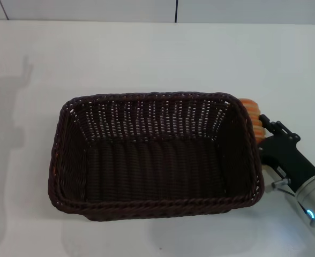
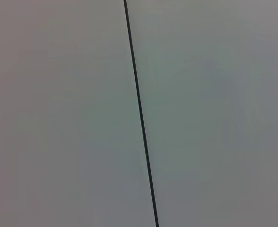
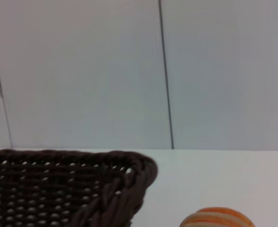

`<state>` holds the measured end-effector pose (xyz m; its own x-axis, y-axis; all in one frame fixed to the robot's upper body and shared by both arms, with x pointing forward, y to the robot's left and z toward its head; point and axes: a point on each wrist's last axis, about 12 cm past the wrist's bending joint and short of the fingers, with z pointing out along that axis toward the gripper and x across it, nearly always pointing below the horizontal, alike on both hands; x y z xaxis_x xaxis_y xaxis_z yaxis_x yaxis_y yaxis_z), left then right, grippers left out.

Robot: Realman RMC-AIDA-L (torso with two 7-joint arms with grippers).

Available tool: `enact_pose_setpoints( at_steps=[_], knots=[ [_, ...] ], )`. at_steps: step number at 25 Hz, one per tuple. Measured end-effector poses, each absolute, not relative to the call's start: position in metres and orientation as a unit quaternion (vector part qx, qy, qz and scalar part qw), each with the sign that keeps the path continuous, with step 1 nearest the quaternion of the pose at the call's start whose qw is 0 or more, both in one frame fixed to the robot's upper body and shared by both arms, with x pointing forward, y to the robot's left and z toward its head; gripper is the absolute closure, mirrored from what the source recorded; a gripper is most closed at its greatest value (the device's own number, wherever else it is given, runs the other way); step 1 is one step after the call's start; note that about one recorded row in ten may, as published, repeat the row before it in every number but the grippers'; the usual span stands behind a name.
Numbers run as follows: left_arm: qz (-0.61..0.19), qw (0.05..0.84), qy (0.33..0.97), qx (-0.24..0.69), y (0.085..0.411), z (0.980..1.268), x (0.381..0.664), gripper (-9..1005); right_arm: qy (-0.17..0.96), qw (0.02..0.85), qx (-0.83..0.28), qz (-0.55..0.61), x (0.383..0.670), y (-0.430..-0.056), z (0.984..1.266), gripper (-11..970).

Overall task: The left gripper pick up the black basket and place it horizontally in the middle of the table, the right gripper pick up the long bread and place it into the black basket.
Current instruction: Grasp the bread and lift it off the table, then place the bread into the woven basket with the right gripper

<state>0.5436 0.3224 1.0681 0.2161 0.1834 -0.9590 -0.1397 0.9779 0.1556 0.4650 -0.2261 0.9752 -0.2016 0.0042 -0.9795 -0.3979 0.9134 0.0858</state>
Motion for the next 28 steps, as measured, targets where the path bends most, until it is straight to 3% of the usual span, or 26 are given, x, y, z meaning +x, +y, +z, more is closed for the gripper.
enact_pose_setpoints(
  at_steps=[10,18,22,26,28],
  knots=[
    [0.105,0.778,0.619,0.017,0.324,1.067,0.542,213,0.709,0.683,-0.087,0.152,0.450,-0.240,0.989,396],
    [0.106,0.778,0.619,0.017,0.324,1.066,0.540,213,0.572,0.809,-0.065,0.121,0.403,-0.254,1.023,471],
    [0.105,0.778,0.619,0.017,0.324,1.066,0.540,213,0.527,0.835,-0.072,0.141,0.394,-0.252,1.034,518],
    [0.105,0.778,0.619,0.017,0.323,1.066,0.540,213,0.499,0.841,-0.097,0.186,0.400,-0.238,1.042,552],
    [0.100,0.778,0.620,0.015,0.323,1.066,0.540,213,0.504,0.824,-0.132,0.222,0.416,-0.221,1.043,565]
  ],
)
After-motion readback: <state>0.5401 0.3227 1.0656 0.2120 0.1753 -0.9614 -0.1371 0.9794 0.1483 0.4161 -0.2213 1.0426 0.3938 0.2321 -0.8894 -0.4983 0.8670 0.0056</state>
